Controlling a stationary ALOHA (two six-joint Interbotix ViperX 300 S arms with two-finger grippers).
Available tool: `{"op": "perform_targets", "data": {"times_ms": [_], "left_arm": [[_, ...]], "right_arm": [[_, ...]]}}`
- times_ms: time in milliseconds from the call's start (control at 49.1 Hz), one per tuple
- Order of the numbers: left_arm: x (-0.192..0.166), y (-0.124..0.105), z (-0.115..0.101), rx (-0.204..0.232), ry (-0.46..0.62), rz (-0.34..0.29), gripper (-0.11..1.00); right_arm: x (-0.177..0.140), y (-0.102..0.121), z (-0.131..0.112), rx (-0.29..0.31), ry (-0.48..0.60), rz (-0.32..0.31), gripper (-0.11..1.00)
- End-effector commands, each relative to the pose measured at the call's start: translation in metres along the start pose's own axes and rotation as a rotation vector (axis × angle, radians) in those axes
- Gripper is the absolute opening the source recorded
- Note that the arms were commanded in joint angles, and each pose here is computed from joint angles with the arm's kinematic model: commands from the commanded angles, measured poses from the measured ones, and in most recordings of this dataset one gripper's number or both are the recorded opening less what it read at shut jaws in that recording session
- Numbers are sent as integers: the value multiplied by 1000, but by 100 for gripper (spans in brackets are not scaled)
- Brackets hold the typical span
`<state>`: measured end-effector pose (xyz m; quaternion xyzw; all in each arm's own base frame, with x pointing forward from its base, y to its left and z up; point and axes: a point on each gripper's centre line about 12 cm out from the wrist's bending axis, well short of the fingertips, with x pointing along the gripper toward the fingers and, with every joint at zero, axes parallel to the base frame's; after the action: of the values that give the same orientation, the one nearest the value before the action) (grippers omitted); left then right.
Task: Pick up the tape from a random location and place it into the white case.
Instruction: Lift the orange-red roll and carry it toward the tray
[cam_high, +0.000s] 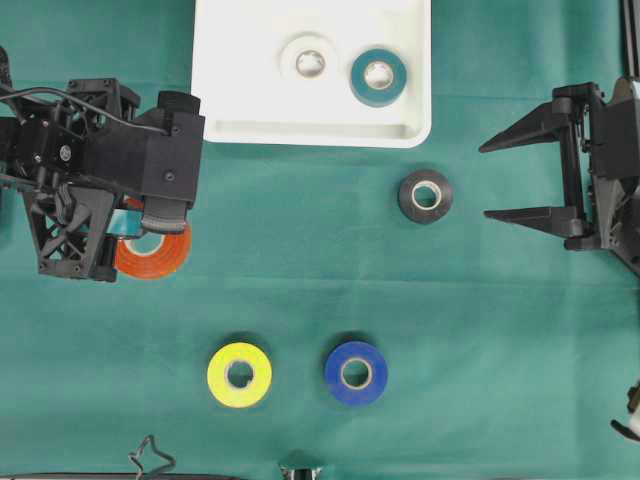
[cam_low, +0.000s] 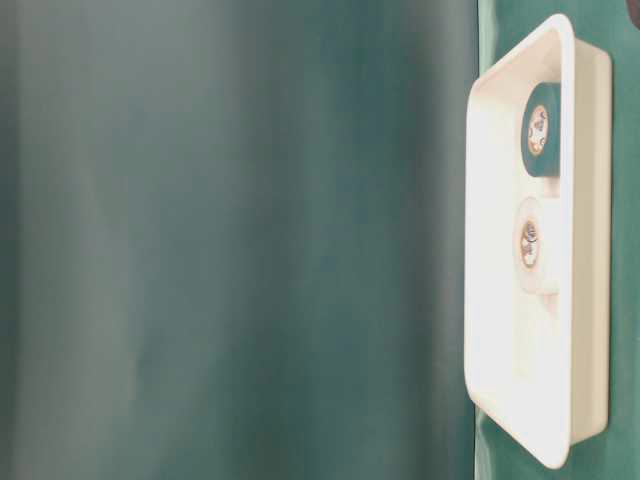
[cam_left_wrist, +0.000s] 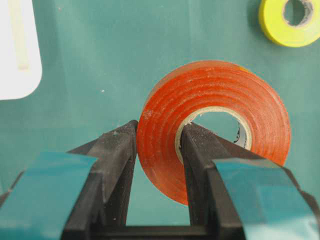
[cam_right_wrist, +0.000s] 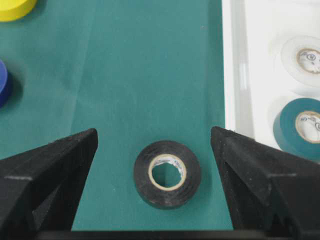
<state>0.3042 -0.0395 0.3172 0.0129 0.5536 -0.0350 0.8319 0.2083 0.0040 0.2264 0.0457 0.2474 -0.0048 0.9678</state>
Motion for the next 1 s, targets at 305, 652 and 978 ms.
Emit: {"op": "perform_targets", "data": {"times_ms": [305, 652, 978], "left_arm": [[-13, -1, 4, 4, -45, -1, 21], [-12, 1, 5, -3, -52, 1, 21], [-6, 31, 3, -85, -34, 46, 21]], "right_arm": [[-1, 1, 11, -4, -26, 4, 87], [-1, 1, 10, -8, -24, 3, 87], [-1, 1, 11, -11, -26, 3, 87]]}}
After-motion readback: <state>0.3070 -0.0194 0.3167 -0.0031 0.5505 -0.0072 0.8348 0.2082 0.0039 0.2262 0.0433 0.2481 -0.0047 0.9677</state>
